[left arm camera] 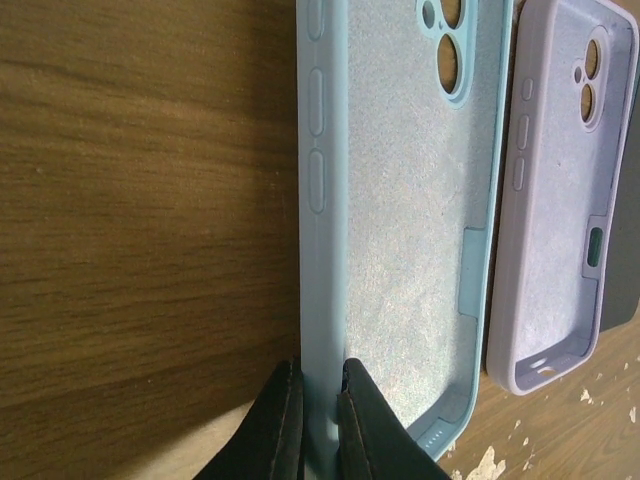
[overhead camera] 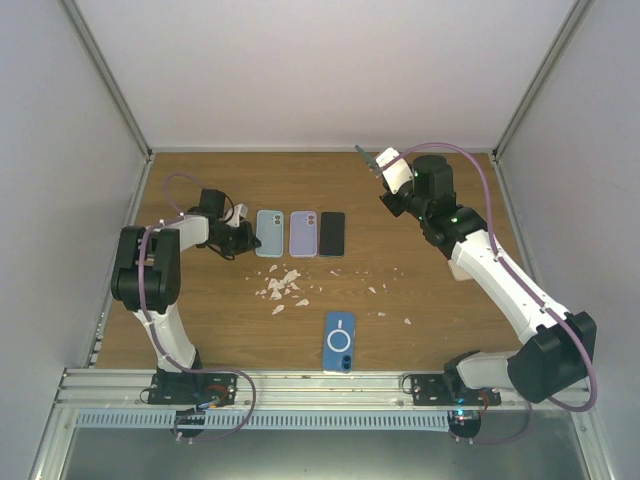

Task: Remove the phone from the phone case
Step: Place the phone case at the center of the board.

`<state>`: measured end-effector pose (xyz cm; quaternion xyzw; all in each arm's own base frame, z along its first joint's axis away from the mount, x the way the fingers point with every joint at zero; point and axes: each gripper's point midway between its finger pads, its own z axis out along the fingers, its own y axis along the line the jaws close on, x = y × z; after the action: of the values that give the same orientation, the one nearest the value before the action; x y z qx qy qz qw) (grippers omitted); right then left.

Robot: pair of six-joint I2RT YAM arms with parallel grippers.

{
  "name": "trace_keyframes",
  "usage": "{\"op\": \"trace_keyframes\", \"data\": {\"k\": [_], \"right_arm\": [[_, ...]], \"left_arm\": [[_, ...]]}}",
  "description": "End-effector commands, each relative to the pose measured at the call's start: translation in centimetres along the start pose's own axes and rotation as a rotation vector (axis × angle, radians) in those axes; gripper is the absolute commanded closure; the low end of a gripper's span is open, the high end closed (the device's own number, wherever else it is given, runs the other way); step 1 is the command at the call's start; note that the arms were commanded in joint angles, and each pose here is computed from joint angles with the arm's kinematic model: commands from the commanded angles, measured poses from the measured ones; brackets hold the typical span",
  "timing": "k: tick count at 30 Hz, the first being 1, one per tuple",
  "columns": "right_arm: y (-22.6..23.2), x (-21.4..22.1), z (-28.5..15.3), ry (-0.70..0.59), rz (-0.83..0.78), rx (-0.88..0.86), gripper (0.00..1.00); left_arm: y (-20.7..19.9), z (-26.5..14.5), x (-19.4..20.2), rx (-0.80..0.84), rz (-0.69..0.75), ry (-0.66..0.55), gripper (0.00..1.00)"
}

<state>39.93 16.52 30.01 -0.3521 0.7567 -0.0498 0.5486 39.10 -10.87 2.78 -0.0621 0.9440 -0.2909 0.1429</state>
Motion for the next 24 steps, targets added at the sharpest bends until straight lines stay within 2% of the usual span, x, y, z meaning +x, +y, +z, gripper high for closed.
{"op": "trace_keyframes", "data": {"k": [1,5,10,17,22,24], "right_arm": [[-1.6,-2.2,-0.4,-0.068,0.022,0.037,1.0],[-1.6,-2.2,-0.3,-0.067,0.022,0.037,1.0],[-1.7,-2.5,-0.4,-0.073,0.019,0.038,1.0],[-2.0,-3.1,-0.8,-0.09,0.005,0.045,1.0],[-2.8,-4.4,-1.3,-0.118,-0.04,0.065,1.0],[-3.2,-5.1,-1.6,-0.135,-0.066,0.078,1.0]], "left_arm": [[-0.5,-0.9,0.1,0.005,0.034,-0.025,1.0],[0.1,-0.8,0.1,-0.029,0.031,-0.029,0.99],[0.4,-1.0,0.1,-0.05,0.023,-0.032,0.83],[-0.2,-2.3,-0.1,-0.051,0.042,-0.066,0.57],[-2.2,-5.1,-1.6,-0.021,0.089,-0.154,0.45],[-3.6,-6.7,-2.5,0.012,0.111,-0.2,0.43]]}}
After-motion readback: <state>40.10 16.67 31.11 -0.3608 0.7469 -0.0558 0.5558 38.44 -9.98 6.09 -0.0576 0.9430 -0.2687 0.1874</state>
